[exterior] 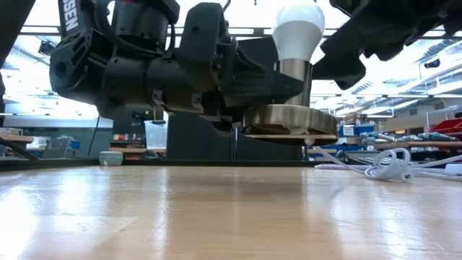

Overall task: Screw lightbulb
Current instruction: Insert the lightbulb on the lamp

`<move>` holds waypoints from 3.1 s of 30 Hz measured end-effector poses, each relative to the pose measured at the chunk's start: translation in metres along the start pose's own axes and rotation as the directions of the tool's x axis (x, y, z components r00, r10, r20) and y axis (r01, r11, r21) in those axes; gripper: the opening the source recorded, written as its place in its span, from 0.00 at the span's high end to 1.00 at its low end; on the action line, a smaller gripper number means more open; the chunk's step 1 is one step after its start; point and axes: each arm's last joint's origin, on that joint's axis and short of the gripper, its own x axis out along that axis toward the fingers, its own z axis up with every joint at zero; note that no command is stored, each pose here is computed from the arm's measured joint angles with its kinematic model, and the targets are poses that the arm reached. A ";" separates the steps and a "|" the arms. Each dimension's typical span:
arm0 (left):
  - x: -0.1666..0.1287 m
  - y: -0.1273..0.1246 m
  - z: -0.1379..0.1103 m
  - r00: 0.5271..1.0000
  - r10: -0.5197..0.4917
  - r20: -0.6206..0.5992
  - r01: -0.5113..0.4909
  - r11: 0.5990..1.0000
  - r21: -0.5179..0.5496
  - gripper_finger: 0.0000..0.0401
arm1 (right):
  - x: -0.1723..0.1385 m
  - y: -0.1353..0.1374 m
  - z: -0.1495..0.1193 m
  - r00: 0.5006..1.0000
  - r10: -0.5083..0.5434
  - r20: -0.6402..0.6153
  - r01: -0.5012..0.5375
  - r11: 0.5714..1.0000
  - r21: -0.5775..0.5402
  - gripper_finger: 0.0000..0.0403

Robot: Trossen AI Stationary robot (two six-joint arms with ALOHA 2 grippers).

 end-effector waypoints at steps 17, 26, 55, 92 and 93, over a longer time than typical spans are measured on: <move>-0.001 0.005 -0.001 0.996 0.084 0.002 -0.084 0.996 -0.018 0.55 | -0.005 0.022 -0.001 0.988 0.154 0.019 -0.153 0.988 -0.033 0.34; -0.003 0.005 -0.007 0.998 0.020 -0.056 -0.022 0.999 -0.030 0.55 | -0.003 0.000 -0.005 0.998 0.016 -0.068 -0.014 0.999 0.035 0.34; -0.003 0.004 -0.002 1.000 0.021 -0.010 -0.021 1.000 -0.016 0.55 | -0.003 0.011 0.005 0.993 0.009 -0.118 -0.010 1.000 -0.015 0.34; -0.003 -0.002 0.007 0.989 -0.131 0.064 0.133 0.991 -0.030 0.55 | 0.016 -0.026 -0.028 0.918 0.217 0.332 -0.190 0.975 -0.114 0.34; -0.003 -0.002 0.007 0.989 -0.135 0.063 0.137 0.990 -0.032 0.55 | 0.018 -0.025 -0.026 0.908 0.235 0.348 -0.205 0.971 -0.122 0.34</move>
